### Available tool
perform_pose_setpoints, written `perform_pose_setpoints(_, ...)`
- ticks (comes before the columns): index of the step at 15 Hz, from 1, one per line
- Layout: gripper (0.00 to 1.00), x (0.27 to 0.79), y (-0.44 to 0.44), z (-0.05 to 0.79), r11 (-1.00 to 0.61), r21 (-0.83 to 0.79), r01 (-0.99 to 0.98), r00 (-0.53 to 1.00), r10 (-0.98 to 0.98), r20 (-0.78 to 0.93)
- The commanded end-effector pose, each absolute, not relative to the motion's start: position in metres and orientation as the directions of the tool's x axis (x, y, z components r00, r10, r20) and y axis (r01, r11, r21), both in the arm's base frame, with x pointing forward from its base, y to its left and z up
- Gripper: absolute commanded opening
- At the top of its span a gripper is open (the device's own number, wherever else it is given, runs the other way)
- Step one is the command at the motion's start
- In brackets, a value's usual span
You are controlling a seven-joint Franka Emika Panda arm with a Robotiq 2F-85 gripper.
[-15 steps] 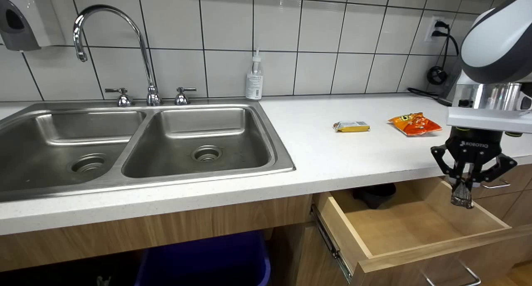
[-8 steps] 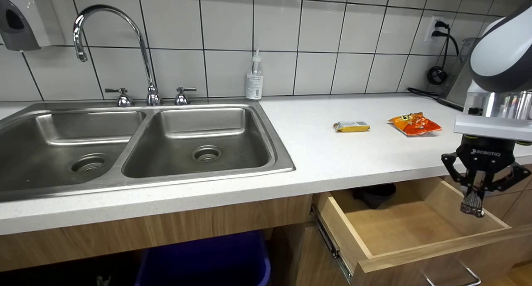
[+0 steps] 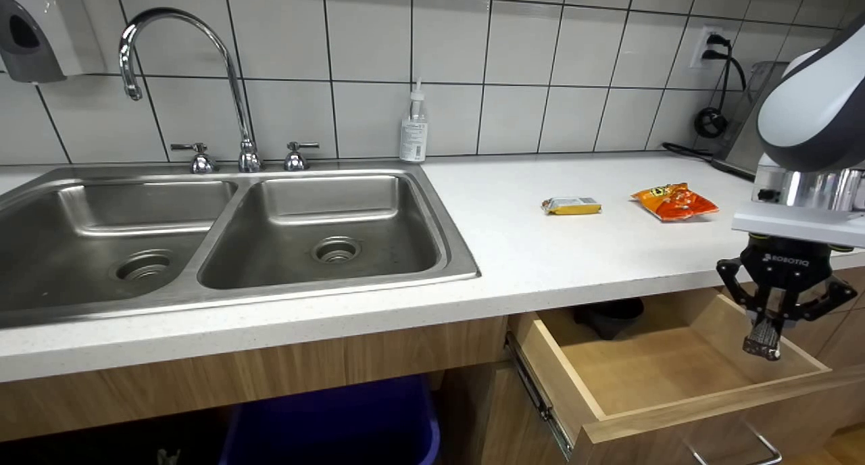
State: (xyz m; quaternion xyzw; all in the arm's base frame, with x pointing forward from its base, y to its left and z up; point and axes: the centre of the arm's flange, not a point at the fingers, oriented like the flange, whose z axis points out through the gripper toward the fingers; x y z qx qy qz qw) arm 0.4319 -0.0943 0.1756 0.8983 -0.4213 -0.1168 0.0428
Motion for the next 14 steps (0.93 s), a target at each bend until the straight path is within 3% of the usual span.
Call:
perform_pose_setpoints(1,0.04,0.448,-0.098,0.165,-0.610,0.173,-0.773,0.589,-0.792,-0.158)
perform_pose_setpoints(6,0.04,0.463,-0.098,0.157,-0.610,0.178,-0.772,0.597,-0.793,-0.126)
perform_pose_setpoints(7,0.11,0.465,-0.097,0.156,-0.610,0.178,-0.772,0.598,-0.792,-0.124)
perform_pose_setpoints(8,0.39,0.466,-0.096,0.155,-0.611,0.179,-0.771,0.599,-0.791,-0.124)
perform_pose_setpoints(10,0.44,0.466,-0.093,0.156,-0.615,0.178,-0.768,0.603,-0.788,-0.123)
perform_pose_setpoints(14,0.73,0.457,-0.087,0.169,-0.625,0.166,-0.763,0.613,-0.781,-0.123)
